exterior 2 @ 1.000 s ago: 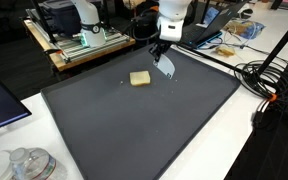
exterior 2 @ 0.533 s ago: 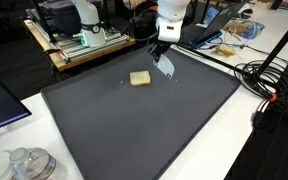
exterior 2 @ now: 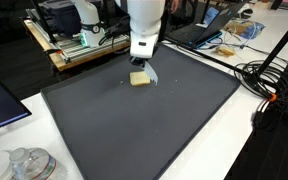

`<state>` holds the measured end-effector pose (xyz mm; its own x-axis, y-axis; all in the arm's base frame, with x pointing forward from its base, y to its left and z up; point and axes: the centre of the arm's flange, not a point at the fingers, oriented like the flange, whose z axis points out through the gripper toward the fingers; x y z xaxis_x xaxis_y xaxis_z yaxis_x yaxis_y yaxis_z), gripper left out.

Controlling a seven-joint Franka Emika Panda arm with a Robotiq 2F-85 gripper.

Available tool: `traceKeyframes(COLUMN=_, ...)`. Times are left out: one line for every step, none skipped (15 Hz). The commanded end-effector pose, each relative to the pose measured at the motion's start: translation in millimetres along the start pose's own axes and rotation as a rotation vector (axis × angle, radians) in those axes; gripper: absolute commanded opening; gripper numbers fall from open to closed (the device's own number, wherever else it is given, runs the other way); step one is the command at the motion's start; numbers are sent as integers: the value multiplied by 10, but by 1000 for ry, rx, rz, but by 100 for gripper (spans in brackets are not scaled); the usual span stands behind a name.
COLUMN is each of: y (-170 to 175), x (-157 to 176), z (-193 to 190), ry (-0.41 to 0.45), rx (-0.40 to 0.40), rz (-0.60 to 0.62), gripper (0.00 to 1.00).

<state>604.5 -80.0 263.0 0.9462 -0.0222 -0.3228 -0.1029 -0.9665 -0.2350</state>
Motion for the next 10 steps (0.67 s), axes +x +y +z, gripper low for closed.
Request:
traceKeyframes(y=584, x=-18, z=-79, ry=-18, rx=151, rz=13, gripper=1)
traceKeyframes(y=744, x=-58, z=-73, ry=-18, rx=184, rz=16, gripper=1)
traceKeyframes(y=928, x=-100, z=-62, ry=-5, rx=220, rz=27, gripper=1)
traceKeyframes(y=1107, x=-147, z=-50, ry=12, rx=256, rz=38, gripper=1)
traceKeyframes(y=1266, x=-212, z=-44, ry=34, rx=290, rz=42, gripper=1)
traceKeyframes(y=1405, x=-275, z=-36, ry=55, rx=326, rz=36, gripper=1)
traceKeyframes(y=1540, x=-354, z=-15, ry=62, rx=360, rz=23, gripper=1)
traceKeyframes(y=1671, x=-458, z=15, ry=86, rx=393, rz=13, gripper=1)
traceKeyframes(y=1785, x=-553, z=36, ry=110, rx=421, rz=4, gripper=1)
traceKeyframes(y=1881, x=-698, z=60, ry=149, rx=446, rz=-12, gripper=1)
